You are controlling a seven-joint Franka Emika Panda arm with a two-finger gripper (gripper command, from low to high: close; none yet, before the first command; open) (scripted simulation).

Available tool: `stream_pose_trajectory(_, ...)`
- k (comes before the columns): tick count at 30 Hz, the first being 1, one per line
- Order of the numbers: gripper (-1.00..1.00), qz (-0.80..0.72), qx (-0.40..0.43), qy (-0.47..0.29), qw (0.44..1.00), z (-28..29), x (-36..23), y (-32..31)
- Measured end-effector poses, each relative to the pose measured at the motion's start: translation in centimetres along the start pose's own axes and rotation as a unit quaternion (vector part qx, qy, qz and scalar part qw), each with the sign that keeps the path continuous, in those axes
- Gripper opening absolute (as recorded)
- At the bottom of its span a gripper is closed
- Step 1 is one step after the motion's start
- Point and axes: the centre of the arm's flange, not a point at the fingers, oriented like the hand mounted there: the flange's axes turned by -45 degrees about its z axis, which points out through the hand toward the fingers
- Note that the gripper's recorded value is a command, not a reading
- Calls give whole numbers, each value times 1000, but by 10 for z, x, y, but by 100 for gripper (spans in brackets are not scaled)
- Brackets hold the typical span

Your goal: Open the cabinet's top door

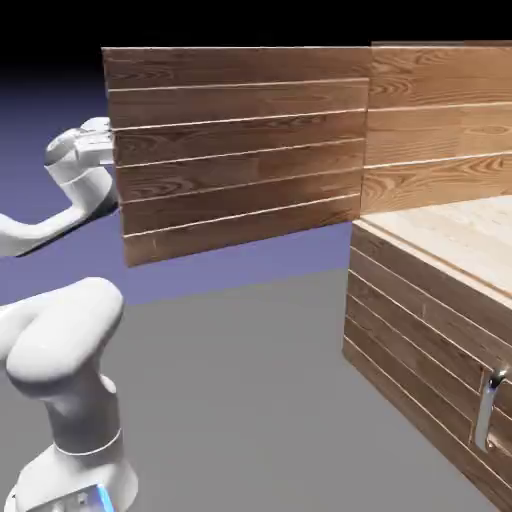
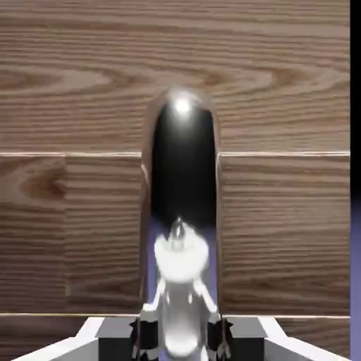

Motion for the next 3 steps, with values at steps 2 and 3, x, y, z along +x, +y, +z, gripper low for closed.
stream_pose_trajectory(2, -100, 0, -19, 0, 1000, -18, 0, -6)
stream_pose_trajectory(3, -100, 0, -28, 0, 1000, -26, 0, -9)
